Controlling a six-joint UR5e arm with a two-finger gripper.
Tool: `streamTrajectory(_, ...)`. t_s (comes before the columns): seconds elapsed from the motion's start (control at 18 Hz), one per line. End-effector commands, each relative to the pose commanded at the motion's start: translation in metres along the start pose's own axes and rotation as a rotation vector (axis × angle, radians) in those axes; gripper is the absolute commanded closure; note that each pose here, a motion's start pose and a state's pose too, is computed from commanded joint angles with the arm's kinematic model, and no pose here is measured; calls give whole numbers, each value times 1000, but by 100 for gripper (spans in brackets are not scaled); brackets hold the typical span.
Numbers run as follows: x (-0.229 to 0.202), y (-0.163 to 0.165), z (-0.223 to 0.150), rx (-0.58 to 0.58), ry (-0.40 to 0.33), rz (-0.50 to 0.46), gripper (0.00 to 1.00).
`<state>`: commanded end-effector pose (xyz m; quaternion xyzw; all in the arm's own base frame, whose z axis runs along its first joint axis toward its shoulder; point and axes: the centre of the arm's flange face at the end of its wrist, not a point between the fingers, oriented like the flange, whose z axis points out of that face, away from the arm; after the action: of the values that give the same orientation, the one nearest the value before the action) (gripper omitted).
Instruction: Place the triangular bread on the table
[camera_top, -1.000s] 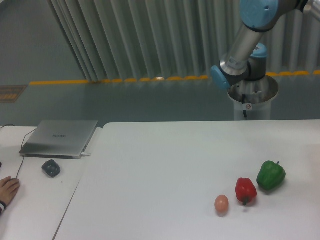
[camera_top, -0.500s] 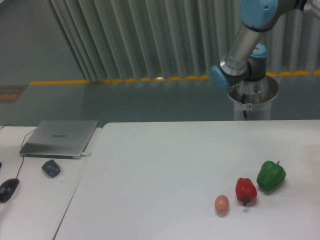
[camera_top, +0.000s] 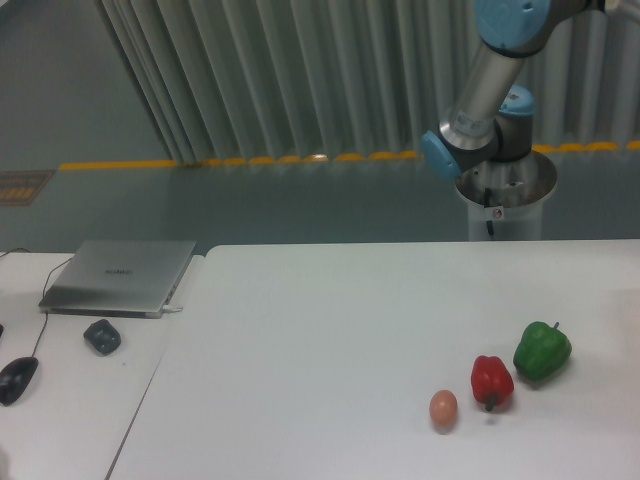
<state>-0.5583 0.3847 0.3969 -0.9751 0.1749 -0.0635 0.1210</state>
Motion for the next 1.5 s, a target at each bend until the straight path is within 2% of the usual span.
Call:
streamTrajectory(0.22,13,-49,11,31,-3,-85,96)
streamTrajectory(0.33,24,-83,23,34,-28,-124,94)
streamTrajectory(0.67,52,-144,60,52,-78,-232,92)
streamTrajectory(0.72,57,-152,70,56,-92,-233,89)
streamTrajectory(0.89,68,-161,94,12,-154,-259,88)
streamTrajectory(1.11,80,-169,126,-137,-171,-223,87)
streamTrajectory(1.28,82,-170,134,-148,-163,-222,83)
streamTrajectory(1.39,83,-168,140,-155,-153,-224,76)
streamTrajectory(1.5,81,-167,146,-159,-145,-229,63)
